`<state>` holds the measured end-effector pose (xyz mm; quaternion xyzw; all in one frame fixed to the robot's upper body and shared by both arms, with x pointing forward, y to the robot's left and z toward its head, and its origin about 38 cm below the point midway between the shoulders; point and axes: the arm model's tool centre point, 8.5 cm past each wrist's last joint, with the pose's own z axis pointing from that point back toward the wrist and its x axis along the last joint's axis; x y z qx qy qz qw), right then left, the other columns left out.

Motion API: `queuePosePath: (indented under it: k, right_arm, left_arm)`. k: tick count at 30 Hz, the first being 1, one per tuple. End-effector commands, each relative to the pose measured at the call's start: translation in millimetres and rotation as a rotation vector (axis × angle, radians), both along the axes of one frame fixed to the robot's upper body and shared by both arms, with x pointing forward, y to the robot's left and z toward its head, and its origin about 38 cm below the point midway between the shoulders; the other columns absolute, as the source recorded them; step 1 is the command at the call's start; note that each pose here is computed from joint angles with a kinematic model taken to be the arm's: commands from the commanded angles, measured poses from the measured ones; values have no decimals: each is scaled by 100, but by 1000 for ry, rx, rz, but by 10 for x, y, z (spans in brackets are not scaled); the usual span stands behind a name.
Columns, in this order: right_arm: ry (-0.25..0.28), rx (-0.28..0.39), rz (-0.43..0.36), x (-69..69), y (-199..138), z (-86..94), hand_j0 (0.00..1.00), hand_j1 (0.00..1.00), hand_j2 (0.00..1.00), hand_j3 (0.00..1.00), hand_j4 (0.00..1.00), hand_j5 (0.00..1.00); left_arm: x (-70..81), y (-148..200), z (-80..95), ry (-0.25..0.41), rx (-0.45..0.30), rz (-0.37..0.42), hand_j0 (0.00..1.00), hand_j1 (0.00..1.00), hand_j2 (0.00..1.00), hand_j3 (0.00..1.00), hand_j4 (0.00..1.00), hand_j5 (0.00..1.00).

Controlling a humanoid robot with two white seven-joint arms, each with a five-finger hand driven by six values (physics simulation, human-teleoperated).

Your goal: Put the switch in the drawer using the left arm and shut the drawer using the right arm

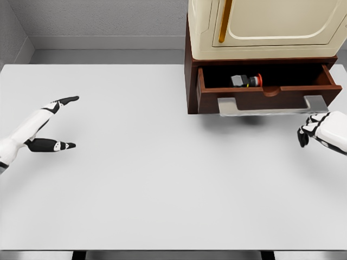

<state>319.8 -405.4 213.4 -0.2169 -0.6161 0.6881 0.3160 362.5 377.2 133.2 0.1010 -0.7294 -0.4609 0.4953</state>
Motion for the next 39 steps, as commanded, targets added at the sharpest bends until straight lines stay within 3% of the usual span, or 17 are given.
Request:
queuePosePath:
  k: [1, 9, 17, 22, 28, 39]
  right_arm:
    - [-13, 72, -19, 20, -10, 66, 27, 27, 27, 27, 27, 27]
    - [-58, 100, -34, 125, -12, 141, 27, 27, 27, 27, 27, 27]
    - [-62, 102, -35, 139, -6, 135, 27, 27, 27, 27, 27, 27]
    - [-53, 79, -35, 123, -42, 146, 27, 27, 27, 27, 27, 27]
    - [-4, -11, -59, 50, -250, 134, 27, 27, 27, 27, 27, 27]
    - [-7, 33, -8, 7, -31, 91, 27, 27, 27, 27, 27, 27]
  left_arm:
    - [2, 23, -23, 9, -10, 9, 100, 100, 100, 100, 100, 100]
    - [7, 112, -19, 9, -11, 34, 100, 100, 100, 100, 100, 100]
    - [-22, 236, -100, 36, -8, 68, 100, 100, 100, 100, 100, 100]
    - [-39, 246, -115, 40, -8, 71, 100, 100, 100, 100, 100, 100]
    - [-42, 255, -114, 41, -7, 72, 100, 100, 100, 100, 100, 100]
    - [-77, 274, -152, 53, -6, 76, 100, 100, 100, 100, 100, 100]
